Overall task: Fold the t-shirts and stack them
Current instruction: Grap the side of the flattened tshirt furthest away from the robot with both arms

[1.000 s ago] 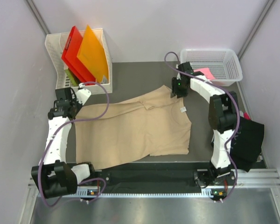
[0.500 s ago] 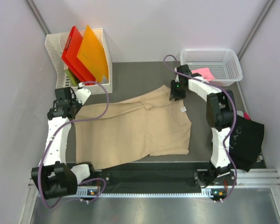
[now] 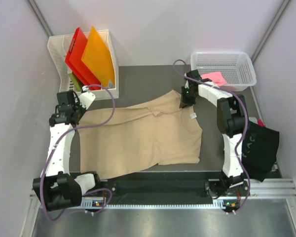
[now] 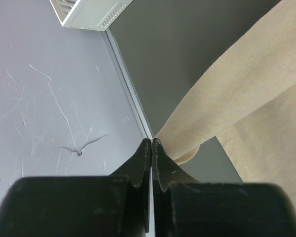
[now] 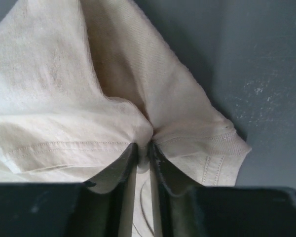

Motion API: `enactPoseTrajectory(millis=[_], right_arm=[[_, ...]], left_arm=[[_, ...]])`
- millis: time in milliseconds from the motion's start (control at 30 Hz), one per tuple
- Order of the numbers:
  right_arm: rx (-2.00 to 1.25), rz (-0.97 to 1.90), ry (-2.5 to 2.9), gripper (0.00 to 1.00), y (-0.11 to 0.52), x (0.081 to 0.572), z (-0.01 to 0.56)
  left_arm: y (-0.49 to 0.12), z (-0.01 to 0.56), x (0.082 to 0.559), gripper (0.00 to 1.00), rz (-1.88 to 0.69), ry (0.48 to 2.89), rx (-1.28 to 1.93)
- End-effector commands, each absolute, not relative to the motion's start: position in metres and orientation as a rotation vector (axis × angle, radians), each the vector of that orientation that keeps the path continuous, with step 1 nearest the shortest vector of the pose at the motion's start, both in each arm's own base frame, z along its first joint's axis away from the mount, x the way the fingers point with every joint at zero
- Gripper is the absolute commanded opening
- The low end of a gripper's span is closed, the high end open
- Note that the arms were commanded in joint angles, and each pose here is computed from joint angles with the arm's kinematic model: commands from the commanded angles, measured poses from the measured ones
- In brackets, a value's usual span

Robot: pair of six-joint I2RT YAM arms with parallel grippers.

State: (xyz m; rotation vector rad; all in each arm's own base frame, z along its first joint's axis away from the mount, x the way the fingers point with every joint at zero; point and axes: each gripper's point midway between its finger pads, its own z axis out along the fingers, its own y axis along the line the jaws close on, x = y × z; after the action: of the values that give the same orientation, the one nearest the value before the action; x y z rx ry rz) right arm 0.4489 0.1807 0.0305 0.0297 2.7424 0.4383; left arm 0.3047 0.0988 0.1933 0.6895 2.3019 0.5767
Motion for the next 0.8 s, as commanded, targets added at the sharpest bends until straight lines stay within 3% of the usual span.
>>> enactPoseTrajectory(millis=[0,67,567,767], right_arm=[[0.032,0.487,2.695,0.07,0.192,0.459,0.041],[0.029,0.485,2.69,0.0,0.193,0.46,0.046],[0.004,0.492,2.509,0.0,0.192,0.487,0.149],[0.052,0.521,2.447,0.0,0.185,0.514,0.177]], left_arm=[[0.099,0.224,0.31,0.0,0.614,2.215,0.668],[0.099,0.223,0.309,0.0,0.614,2.217,0.671],[0.095,0.23,0.306,0.0,0.605,2.188,0.674],[0.101,0.223,0.326,0.0,0.627,2.184,0.68]])
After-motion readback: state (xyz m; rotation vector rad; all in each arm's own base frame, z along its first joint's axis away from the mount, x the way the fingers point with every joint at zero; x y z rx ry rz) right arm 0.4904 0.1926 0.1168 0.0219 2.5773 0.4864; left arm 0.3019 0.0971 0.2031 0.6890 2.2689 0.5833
